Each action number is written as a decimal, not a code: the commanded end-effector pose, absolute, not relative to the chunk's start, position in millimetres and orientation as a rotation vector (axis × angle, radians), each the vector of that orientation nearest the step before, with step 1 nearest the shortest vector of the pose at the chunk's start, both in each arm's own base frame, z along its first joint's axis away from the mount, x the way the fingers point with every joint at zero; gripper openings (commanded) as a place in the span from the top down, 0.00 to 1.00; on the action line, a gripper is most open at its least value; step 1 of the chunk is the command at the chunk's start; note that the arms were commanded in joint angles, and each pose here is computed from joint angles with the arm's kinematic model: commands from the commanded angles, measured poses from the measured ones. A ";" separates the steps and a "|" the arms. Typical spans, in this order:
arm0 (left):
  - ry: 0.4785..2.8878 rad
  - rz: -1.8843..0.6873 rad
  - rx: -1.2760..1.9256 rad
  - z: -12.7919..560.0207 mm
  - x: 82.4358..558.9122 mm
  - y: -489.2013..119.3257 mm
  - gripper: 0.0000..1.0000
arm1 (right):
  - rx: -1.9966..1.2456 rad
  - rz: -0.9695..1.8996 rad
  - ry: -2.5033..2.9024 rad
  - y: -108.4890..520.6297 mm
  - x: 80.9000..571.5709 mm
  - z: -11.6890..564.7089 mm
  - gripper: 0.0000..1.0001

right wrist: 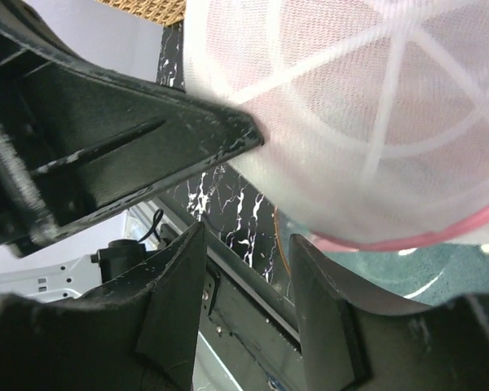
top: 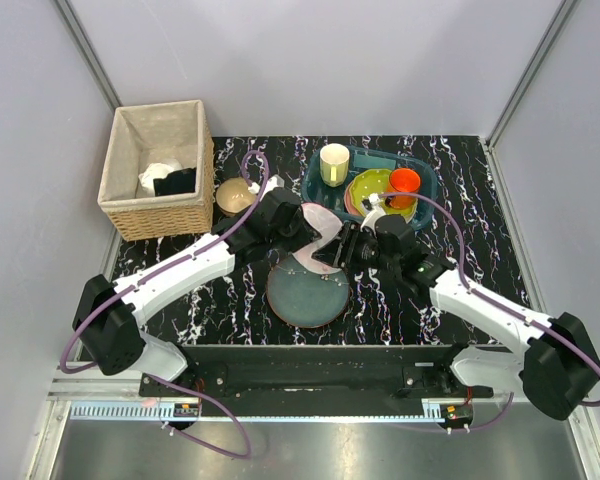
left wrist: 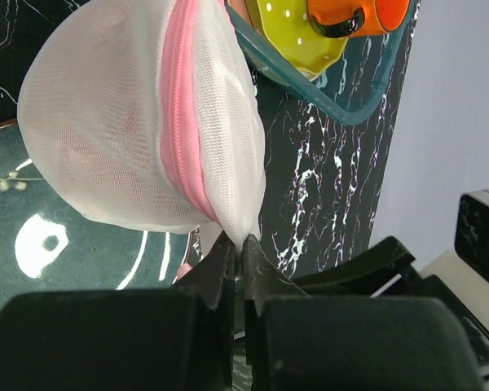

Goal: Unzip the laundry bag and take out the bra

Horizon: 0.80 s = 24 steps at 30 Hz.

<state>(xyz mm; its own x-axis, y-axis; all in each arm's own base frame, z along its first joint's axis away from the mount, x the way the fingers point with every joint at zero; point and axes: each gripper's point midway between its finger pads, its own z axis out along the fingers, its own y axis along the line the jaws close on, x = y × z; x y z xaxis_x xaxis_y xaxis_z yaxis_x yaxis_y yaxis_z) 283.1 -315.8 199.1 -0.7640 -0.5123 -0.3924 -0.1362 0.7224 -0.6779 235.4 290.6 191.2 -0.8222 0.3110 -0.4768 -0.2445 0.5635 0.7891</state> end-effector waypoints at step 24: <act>2.345 -1.047 -0.510 223.0 270.2 -332.7 1.00 | 0.067 1.012 2.028 278.9 284.2 192.4 0.55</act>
